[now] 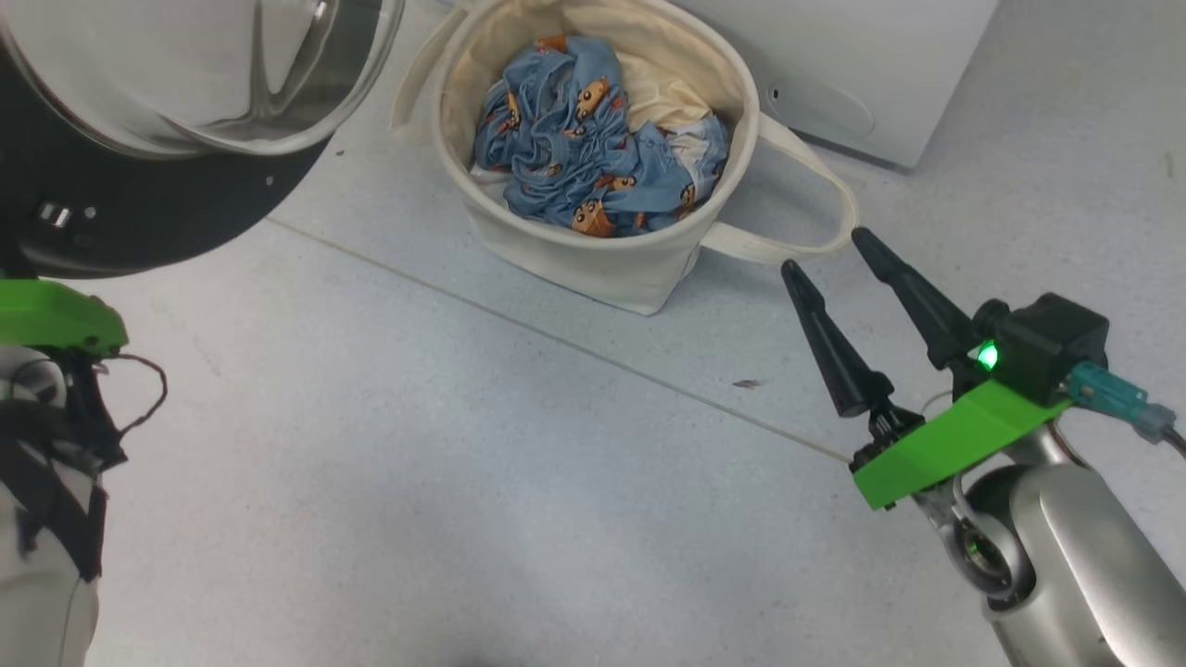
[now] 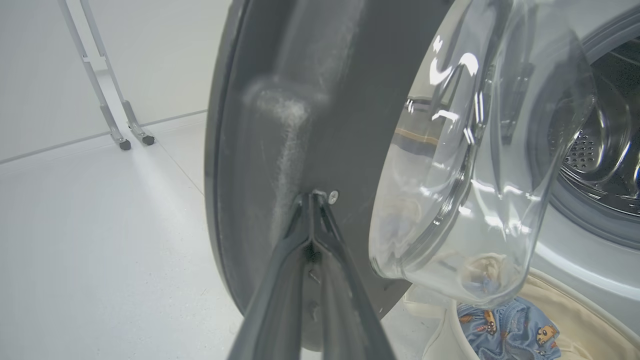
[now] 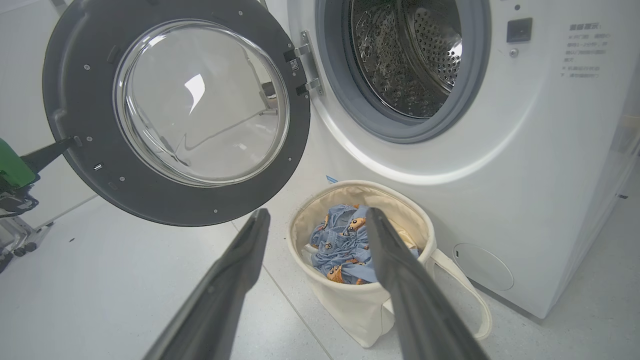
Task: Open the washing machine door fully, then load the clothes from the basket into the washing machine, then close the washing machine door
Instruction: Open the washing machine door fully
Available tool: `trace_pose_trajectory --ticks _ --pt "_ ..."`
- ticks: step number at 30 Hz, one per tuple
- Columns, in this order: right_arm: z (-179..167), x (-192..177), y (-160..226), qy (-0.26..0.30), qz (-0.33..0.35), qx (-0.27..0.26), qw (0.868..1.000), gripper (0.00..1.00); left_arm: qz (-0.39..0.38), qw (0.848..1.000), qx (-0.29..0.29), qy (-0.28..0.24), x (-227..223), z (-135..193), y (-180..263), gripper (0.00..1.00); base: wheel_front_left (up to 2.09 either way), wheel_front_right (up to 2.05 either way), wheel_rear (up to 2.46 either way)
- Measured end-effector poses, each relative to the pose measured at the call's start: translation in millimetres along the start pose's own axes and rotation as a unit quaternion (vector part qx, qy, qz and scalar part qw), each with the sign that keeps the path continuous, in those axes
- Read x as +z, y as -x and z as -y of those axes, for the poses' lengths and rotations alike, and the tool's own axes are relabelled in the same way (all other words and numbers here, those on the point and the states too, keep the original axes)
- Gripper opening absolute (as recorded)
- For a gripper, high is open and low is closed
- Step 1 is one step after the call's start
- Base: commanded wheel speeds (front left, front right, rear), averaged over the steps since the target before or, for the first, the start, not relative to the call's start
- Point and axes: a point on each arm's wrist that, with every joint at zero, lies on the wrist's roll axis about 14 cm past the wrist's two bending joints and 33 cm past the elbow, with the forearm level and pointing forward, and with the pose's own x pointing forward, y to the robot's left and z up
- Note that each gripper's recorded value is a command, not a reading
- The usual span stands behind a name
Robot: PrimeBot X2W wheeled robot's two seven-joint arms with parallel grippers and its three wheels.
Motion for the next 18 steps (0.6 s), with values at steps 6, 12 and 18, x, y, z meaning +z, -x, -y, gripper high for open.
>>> trace_pose_trajectory --ticks 6,12,18 --pt "6 -2 -7 -0.003 0.005 0.001 1.0 1.0 -0.011 1.0 0.016 0.007 -6 -8 -12 0.0 0.0 0.0 0.0" --pt "11 -4 -6 -0.004 0.005 -0.006 1.0 1.0 -0.016 0.999 0.022 0.025 -8 -12 -22 0.0 0.0 0.0 0.0" --pt "12 3 0 0.003 0.014 -0.016 1.0 1.0 -0.024 0.999 0.024 0.032 -8 -16 -24 0.0 0.0 0.0 0.0"
